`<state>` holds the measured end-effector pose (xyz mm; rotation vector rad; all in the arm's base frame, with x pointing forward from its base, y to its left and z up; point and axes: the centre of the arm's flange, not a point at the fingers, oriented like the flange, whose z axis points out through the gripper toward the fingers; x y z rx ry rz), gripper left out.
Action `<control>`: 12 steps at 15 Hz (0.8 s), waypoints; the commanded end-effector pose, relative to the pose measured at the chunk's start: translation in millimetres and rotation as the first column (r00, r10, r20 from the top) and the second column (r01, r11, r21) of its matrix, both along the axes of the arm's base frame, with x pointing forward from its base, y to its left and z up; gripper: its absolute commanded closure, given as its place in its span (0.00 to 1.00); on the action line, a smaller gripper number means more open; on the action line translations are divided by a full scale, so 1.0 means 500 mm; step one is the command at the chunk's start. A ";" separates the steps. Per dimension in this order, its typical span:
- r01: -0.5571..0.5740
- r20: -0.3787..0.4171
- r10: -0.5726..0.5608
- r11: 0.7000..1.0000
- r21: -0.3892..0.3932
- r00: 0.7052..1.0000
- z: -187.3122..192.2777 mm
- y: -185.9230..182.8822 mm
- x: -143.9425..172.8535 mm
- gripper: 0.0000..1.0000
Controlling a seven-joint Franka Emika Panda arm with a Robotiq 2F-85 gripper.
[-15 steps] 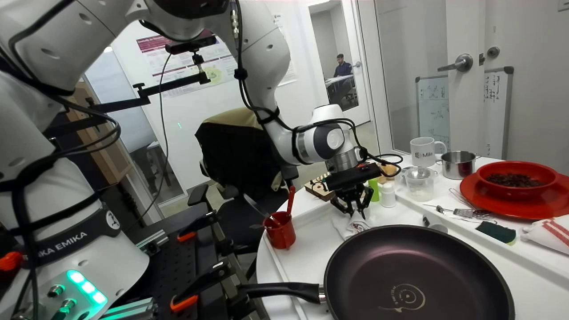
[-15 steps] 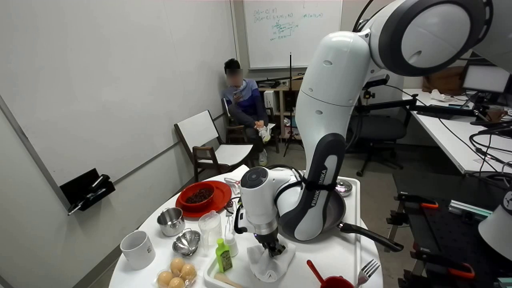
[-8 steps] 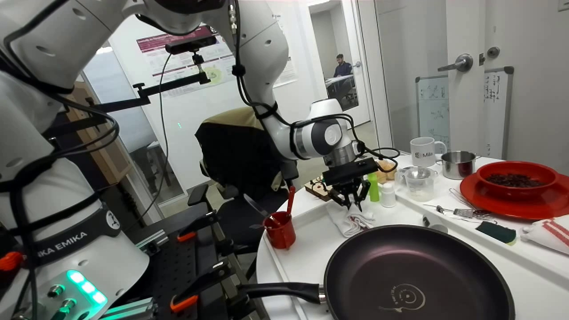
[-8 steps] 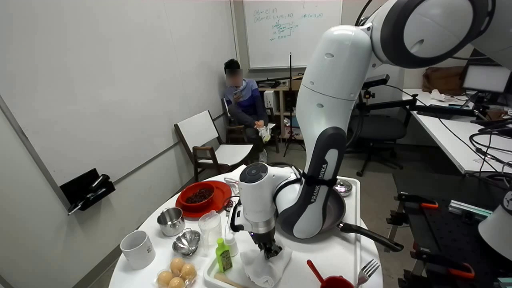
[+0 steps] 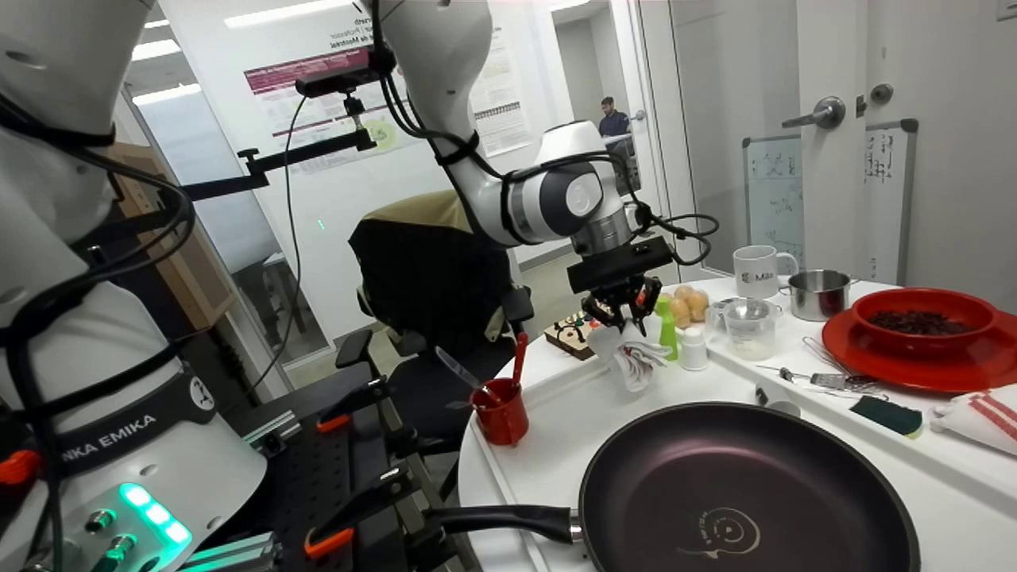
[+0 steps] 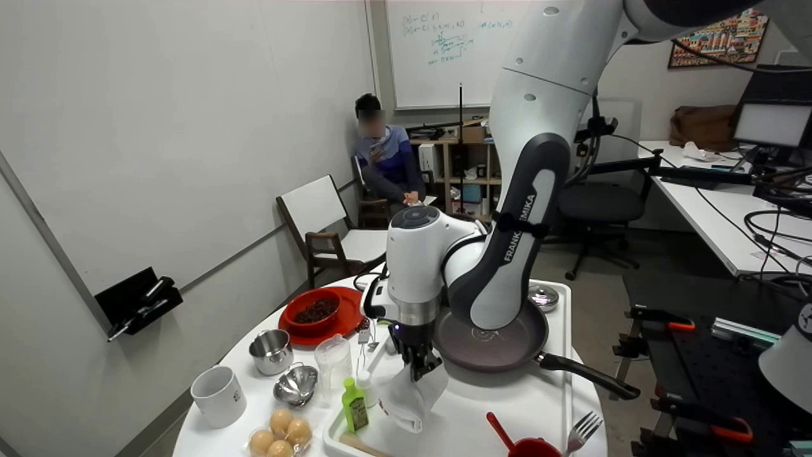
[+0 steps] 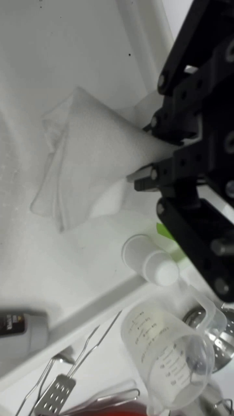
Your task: Use the white towel to wipe the pan
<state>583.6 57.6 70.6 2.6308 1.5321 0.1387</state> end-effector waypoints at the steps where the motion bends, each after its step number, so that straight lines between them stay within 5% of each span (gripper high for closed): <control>1: 0.057 0.055 -0.059 0.998 0.031 0.997 0.083 -0.037 -0.049 0.92; 6: 0.200 0.106 -0.204 0.979 0.044 0.973 0.127 -0.114 -0.069 0.92; 12: 0.419 0.121 -0.414 0.908 -0.018 0.902 0.100 -0.228 -0.074 0.92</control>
